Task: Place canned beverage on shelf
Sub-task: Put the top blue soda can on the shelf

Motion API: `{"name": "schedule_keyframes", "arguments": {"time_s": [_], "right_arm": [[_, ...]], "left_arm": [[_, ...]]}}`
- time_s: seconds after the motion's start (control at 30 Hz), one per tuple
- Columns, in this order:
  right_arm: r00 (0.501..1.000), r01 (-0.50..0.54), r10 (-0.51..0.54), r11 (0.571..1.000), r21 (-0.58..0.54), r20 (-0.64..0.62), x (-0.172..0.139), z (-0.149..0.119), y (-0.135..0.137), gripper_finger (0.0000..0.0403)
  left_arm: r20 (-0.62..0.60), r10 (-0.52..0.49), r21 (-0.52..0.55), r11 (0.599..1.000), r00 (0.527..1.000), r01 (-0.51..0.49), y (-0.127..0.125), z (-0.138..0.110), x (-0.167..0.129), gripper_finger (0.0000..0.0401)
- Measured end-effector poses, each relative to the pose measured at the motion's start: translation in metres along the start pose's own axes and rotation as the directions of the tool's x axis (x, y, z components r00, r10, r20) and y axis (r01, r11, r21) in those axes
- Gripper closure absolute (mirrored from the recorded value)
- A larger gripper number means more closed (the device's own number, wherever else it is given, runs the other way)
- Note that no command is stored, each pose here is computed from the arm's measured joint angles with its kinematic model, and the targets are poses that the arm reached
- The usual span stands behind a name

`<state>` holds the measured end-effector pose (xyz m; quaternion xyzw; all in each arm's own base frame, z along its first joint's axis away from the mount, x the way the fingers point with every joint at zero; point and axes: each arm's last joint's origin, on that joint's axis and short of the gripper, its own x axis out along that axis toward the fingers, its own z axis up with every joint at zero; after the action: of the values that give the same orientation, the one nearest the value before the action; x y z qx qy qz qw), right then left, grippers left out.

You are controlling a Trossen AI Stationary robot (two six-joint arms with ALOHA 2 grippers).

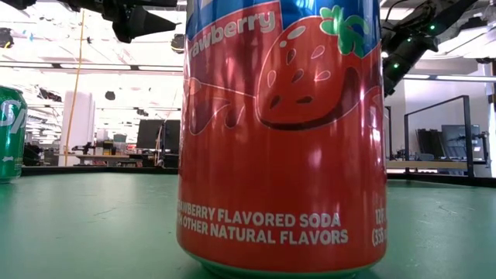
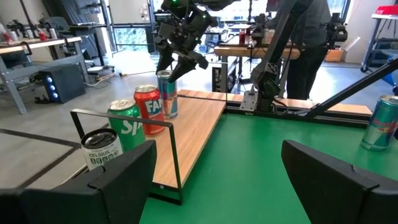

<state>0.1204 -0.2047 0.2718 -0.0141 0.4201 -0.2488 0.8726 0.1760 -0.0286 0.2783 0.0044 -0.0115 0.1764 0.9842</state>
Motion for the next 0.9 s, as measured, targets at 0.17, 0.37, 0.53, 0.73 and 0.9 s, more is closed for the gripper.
{"name": "schedule_keyframes", "arguments": {"time_s": [0.17, 0.37, 0.53, 0.73, 0.9], "right_arm": [[1.000, -0.017, 0.017, 0.999, -0.036, 0.000, 0.0000, -0.0005, 0.0009, 0.0126], [1.000, -0.024, 0.024, 0.999, -0.043, -0.006, -0.0001, -0.0011, 0.0013, 0.0127], [0.999, -0.040, 0.039, 0.999, -0.036, -0.029, -0.0065, 0.0029, 0.0005, 0.0127], [0.999, -0.049, 0.048, 0.998, -0.037, -0.022, -0.0081, 0.0048, -0.0004, 0.0127], [0.996, -0.084, 0.084, 0.996, -0.024, 0.013, -0.0046, 0.0041, -0.0045, 0.0127]], "left_arm": [[0.000, 0.000, 0.000, 1.000, 1.000, 0.000, 0.0000, 0.0000, 0.0000, 0.0069], [0.000, 0.000, -0.004, 1.000, 1.000, 0.000, 0.0000, 0.0000, 0.0000, 0.0069], [0.000, 0.000, -0.004, 1.000, 1.000, 0.000, 0.0000, 0.0000, 0.0000, 0.0069], [0.000, 0.000, -0.004, 1.000, 1.000, 0.000, 0.0000, -0.0001, 0.0001, 0.0069], [0.000, 0.000, -0.007, 1.000, 1.000, 0.000, 0.0000, -0.0001, 0.0001, 0.0069]]}}
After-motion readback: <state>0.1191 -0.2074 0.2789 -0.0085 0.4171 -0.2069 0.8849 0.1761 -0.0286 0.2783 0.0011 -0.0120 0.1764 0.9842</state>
